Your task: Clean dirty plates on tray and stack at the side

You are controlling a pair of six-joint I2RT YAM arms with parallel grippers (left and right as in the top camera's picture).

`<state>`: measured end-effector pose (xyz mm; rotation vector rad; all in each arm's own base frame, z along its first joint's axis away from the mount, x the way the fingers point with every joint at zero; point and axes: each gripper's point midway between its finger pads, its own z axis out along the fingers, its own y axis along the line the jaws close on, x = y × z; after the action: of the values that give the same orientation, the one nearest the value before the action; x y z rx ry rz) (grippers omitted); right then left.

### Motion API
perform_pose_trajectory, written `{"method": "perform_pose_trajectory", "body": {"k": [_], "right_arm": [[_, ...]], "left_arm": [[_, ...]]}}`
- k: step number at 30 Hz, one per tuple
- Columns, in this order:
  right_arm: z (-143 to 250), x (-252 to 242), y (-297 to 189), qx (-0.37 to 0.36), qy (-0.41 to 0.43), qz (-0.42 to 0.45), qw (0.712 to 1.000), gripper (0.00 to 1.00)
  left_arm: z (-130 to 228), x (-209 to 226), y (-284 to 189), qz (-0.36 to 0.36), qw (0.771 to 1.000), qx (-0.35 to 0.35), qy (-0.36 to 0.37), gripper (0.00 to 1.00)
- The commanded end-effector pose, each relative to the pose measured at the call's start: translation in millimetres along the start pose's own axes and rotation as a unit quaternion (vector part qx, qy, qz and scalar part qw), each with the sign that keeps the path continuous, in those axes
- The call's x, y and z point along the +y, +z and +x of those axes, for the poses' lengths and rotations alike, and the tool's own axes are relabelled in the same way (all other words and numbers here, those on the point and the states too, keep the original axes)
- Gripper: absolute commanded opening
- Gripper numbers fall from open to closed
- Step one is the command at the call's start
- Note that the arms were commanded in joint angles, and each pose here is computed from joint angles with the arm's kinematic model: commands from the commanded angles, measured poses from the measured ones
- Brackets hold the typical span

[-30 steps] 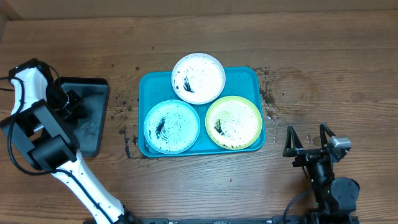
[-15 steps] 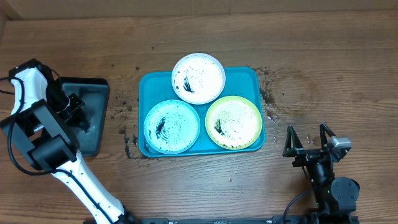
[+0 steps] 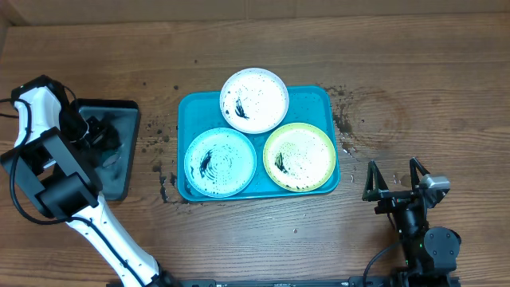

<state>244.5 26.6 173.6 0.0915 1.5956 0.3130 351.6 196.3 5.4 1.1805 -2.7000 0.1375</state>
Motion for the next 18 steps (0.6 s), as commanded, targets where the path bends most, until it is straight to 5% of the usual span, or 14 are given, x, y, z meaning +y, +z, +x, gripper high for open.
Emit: {"method": "perform_pose_trajectory", "body": {"k": [1, 6, 8, 11, 18], "right_arm": [[2.2, -0.8, 0.3, -0.001, -0.002, 0.002, 1.0, 1.0], [2.2, -0.8, 0.3, -0.001, -0.002, 0.002, 1.0, 1.0], [2.2, -0.8, 0.3, -0.001, -0.002, 0.002, 1.0, 1.0], [2.2, -0.8, 0.3, -0.001, -0.002, 0.002, 1.0, 1.0], [2.2, -0.8, 0.3, -0.001, -0.002, 0.002, 1.0, 1.0]], "left_arm": [[-5.3, -2.3, 6.1, 0.003, 1.0, -0.006, 0.005, 1.0], [-10.2, -3.8, 6.0, 0.006, 1.0, -0.016, 0.005, 0.94], [-10.7, -4.0, 6.0, 0.006, 1.0, -0.017, 0.005, 0.66], [-10.5, -3.9, 6.0, 0.006, 1.0, -0.016, 0.005, 0.08], [-7.3, -3.5, 1.8, 0.005, 1.0, -0.01, 0.005, 0.04]]}}
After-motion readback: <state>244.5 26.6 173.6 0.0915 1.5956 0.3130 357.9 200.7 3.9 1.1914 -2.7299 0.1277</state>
